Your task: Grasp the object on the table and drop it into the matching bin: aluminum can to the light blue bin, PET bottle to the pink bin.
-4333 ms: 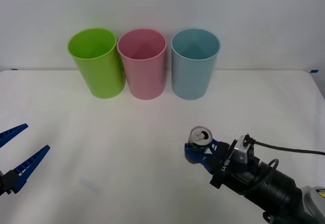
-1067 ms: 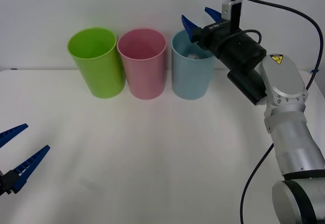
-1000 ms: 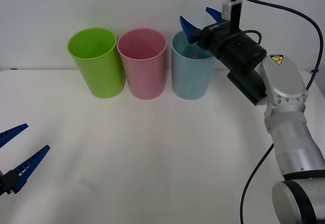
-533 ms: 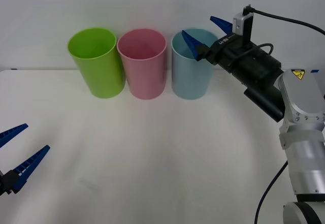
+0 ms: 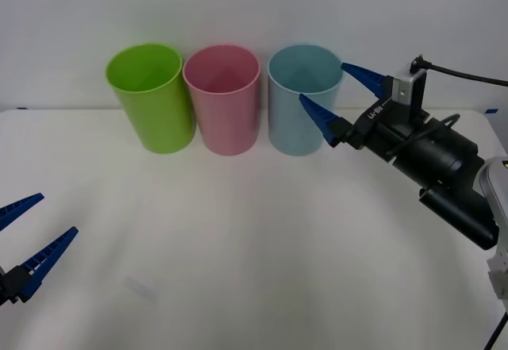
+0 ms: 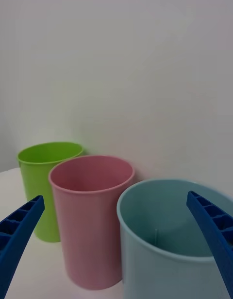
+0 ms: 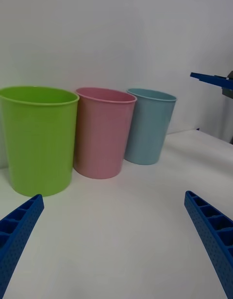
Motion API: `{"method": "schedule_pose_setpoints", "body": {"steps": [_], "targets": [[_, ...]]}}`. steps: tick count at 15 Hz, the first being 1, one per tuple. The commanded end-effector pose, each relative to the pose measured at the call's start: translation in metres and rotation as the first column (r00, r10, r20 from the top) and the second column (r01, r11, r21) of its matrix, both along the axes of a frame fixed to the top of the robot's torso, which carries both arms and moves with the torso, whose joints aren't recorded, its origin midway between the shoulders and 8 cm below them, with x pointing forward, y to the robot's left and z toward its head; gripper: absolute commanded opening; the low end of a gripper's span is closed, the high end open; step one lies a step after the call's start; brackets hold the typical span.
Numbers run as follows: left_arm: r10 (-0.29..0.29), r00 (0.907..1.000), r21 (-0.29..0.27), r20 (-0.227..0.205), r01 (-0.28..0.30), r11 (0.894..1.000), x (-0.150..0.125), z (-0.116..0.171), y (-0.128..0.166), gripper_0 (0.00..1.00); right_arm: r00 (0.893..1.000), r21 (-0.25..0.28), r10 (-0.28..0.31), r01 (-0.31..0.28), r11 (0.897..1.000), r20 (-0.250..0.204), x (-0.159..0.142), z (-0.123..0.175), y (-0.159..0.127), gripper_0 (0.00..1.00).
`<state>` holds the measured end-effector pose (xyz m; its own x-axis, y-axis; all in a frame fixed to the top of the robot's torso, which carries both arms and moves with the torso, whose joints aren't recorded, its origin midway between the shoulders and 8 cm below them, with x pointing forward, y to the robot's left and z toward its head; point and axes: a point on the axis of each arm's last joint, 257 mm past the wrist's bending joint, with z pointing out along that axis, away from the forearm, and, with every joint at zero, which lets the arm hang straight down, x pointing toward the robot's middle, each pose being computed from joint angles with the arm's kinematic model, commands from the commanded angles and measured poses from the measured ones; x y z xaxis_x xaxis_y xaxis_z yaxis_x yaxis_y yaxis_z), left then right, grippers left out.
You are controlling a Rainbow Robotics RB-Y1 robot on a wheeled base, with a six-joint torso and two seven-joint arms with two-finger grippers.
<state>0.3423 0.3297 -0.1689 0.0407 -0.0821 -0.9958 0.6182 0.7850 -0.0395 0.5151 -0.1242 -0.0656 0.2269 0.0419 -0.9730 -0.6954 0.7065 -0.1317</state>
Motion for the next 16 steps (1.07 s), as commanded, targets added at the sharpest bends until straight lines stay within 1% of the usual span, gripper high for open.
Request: {"method": "schedule_pose_setpoints", "body": {"steps": [1,5,7,8,9,12,16], "targets": [[0.000,1.0000,0.000,0.000,0.000,1.000,0.000,0.000,0.000,1.00,0.999,-0.022,0.041,-0.042,0.999,-0.028,-0.031,-0.020,-0.005,1.00],[0.000,1.0000,0.000,0.000,0.000,1.000,0.000,0.000,0.000,1.00,0.994,-0.071,0.087,-0.092,0.993,-0.070,-0.075,-0.055,-0.018,1.00],[0.000,1.0000,0.000,0.000,0.000,1.000,0.000,0.000,0.000,1.00,0.991,-0.096,0.098,-0.107,0.990,-0.093,-0.093,-0.072,-0.028,1.00],[0.000,1.0000,0.000,0.000,0.000,1.000,0.000,0.000,0.000,1.00,0.993,-0.131,0.091,-0.101,0.986,-0.074,-0.102,-0.080,-0.035,1.00],[0.000,1.0000,0.000,0.000,0.000,1.000,0.000,0.000,0.000,1.00,0.993,-0.155,0.094,-0.104,0.982,-0.068,-0.110,-0.087,-0.041,1.00],[0.000,1.0000,0.000,0.000,0.000,1.000,0.000,0.000,0.000,1.00,0.989,-0.175,0.115,-0.129,0.976,-0.092,-0.136,-0.101,-0.059,1.00],[0.000,1.0000,0.000,0.000,0.000,1.000,0.000,0.000,0.000,1.00,0.986,-0.191,0.105,-0.128,0.973,-0.127,-0.170,-0.119,-0.090,1.00]]}}
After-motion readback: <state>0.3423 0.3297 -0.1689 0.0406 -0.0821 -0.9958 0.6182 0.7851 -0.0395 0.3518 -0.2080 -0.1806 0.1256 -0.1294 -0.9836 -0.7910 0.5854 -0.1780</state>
